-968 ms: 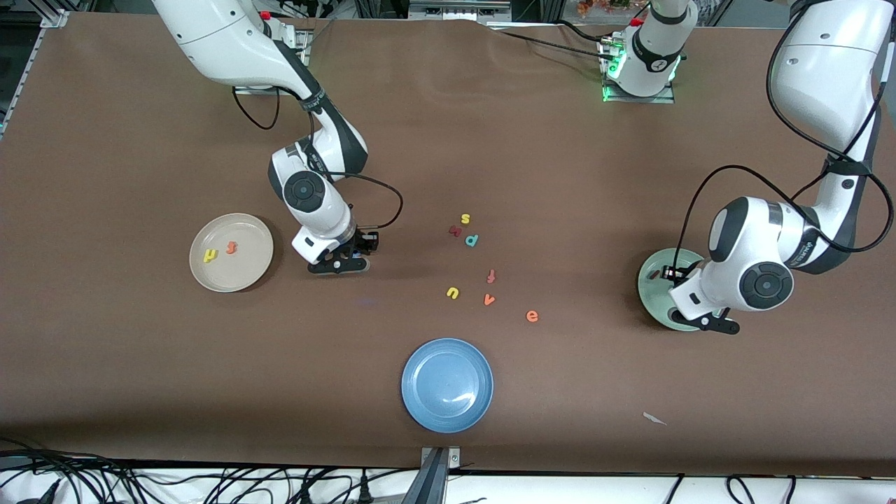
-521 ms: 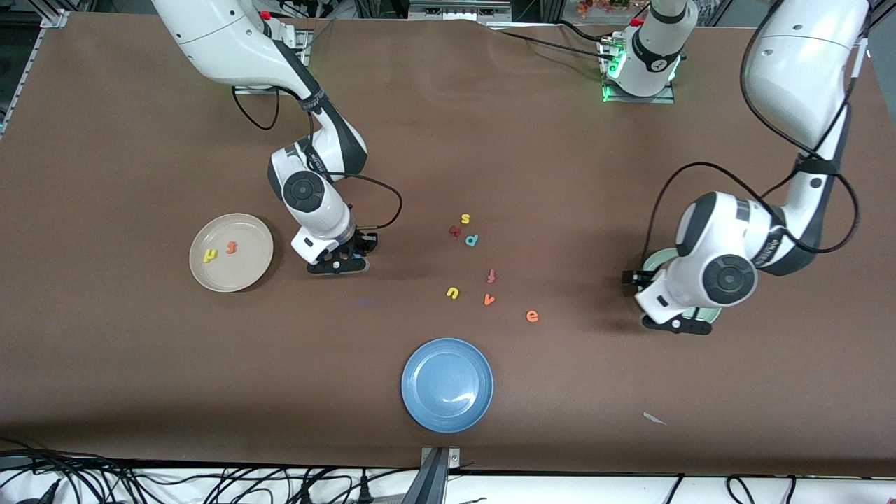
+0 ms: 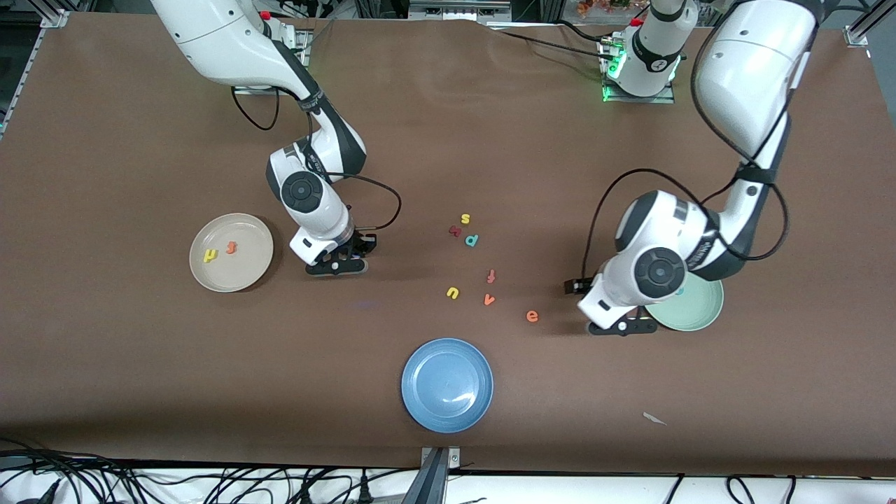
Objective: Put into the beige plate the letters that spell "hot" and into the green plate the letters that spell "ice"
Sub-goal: 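Carry the blue o to the white plate while the left gripper reaches the orange e, then release the blue o and withdraw the right gripper while the left gripper grasps the e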
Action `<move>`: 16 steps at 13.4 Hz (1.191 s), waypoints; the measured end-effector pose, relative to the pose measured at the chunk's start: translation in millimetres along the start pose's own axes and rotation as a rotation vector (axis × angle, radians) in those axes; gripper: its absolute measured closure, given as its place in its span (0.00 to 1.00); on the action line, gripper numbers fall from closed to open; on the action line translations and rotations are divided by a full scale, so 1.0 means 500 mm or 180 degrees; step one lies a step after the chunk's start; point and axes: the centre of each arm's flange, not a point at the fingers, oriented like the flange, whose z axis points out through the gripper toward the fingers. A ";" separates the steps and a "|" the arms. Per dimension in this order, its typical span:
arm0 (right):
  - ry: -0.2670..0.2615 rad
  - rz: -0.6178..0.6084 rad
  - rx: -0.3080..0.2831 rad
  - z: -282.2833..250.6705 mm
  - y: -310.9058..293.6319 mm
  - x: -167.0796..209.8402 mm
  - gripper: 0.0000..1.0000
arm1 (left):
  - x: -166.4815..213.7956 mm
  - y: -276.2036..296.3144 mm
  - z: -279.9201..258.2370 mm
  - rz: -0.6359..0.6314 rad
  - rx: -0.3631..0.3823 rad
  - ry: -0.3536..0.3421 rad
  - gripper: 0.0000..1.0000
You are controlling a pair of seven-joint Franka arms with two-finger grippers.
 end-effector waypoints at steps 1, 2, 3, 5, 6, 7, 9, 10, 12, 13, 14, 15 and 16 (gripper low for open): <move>0.0018 0.0022 -0.0018 -0.010 0.012 0.010 0.72 | 0.004 0.024 0.008 -0.0098 -0.0058 0.0077 0.00; 0.0026 0.0031 -0.0053 -0.027 0.031 0.022 0.72 | 0.009 0.042 0.019 -0.0199 -0.0105 0.0122 0.00; 0.0013 0.0012 -0.0104 -0.049 0.057 0.035 0.72 | 0.014 0.056 0.029 -0.0314 -0.0138 0.0140 0.00; -0.0047 -0.0064 -0.0221 -0.094 0.121 0.060 0.72 | 0.026 0.073 0.047 -0.0537 -0.0180 0.0145 0.00; -0.0078 -0.0098 -0.0278 -0.113 0.160 0.071 0.72 | 0.030 0.081 0.054 -0.0641 -0.0197 0.0144 0.00; -0.0115 -0.0136 -0.0337 -0.128 0.204 0.079 0.72 | 0.033 0.087 0.061 -0.0734 -0.0207 0.0138 0.00; -0.0224 -0.0250 -0.0462 -0.141 0.310 0.093 0.72 | 0.035 0.099 0.074 -0.0908 -0.0224 0.0129 0.00; -0.0276 -0.0283 -0.0507 -0.140 0.356 0.095 0.72 | 0.035 0.109 0.080 -0.0991 -0.0258 0.0154 0.00; -0.0364 -0.0307 -0.0552 -0.129 0.411 0.089 0.72 | 0.032 0.135 0.096 -0.1149 -0.0342 0.0212 0.00; -0.0417 -0.0343 -0.0557 -0.117 0.422 0.081 0.72 | 0.027 0.147 0.106 -0.1203 -0.0356 0.0213 0.00; -0.0471 -0.0357 -0.0561 -0.102 0.430 0.073 0.72 | 0.022 0.158 0.113 -0.1254 -0.0357 0.0204 0.00; -0.0516 -0.0359 -0.0565 -0.089 0.436 0.067 0.72 | 0.018 0.167 0.119 -0.1302 -0.0351 0.0196 0.00; -0.0555 -0.0356 -0.0570 -0.077 0.443 0.063 0.72 | 0.016 0.171 0.125 -0.1329 -0.0336 0.0203 0.00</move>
